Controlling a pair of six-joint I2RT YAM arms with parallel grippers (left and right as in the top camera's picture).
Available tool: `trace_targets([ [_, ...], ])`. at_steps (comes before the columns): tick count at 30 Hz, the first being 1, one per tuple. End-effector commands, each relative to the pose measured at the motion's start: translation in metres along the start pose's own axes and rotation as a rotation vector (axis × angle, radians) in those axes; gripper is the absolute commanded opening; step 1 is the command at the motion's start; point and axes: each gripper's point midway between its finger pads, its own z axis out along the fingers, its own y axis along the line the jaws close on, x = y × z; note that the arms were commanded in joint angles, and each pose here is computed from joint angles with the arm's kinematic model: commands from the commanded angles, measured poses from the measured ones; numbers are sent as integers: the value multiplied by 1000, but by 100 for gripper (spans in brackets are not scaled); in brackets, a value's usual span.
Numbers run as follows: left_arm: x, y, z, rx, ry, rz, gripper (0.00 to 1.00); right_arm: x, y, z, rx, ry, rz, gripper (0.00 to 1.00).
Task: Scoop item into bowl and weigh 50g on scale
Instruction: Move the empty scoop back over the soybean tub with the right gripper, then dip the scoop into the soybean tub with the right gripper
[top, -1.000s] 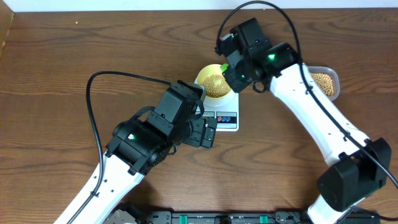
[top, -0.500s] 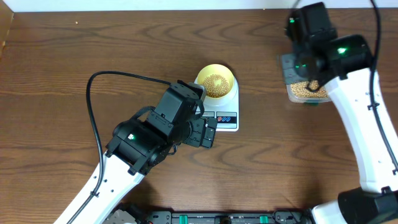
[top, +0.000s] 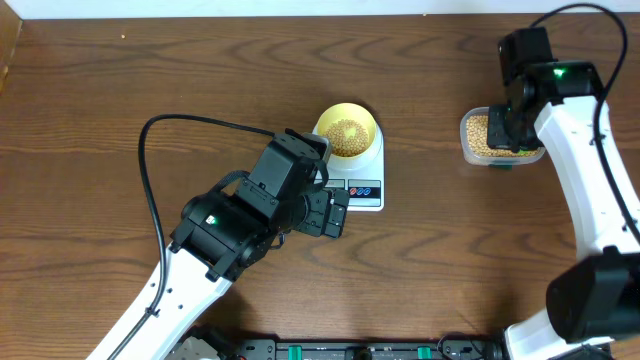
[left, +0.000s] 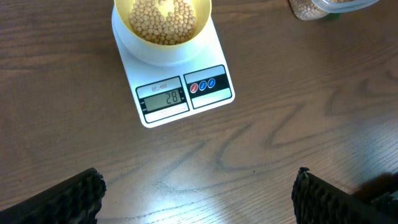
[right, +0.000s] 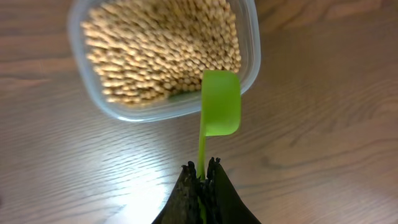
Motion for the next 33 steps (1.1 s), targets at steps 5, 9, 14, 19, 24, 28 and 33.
trace_targets([
  [5,-5,0,-5,-1,-18,0,98,-17,-8,29,28,-55,48,1],
  [9,-5,0,-5,-1,-18,0,98,-21,-7,42,25,-72,59,1],
  [14,-5,0,-5,-1,-18,0,98,-18,-6,58,34,-42,59,1],
  [19,-5,0,-5,-1,-18,0,98,-14,1,75,23,4,46,1],
  [24,-5,0,-5,-1,-18,0,98,-8,24,83,-95,52,43,1],
  [28,-5,0,-5,-1,-18,0,98,-4,40,83,-190,79,45,1],
  [33,-5,0,-5,-1,-19,0,98,-2,51,80,-317,108,79,1],
])
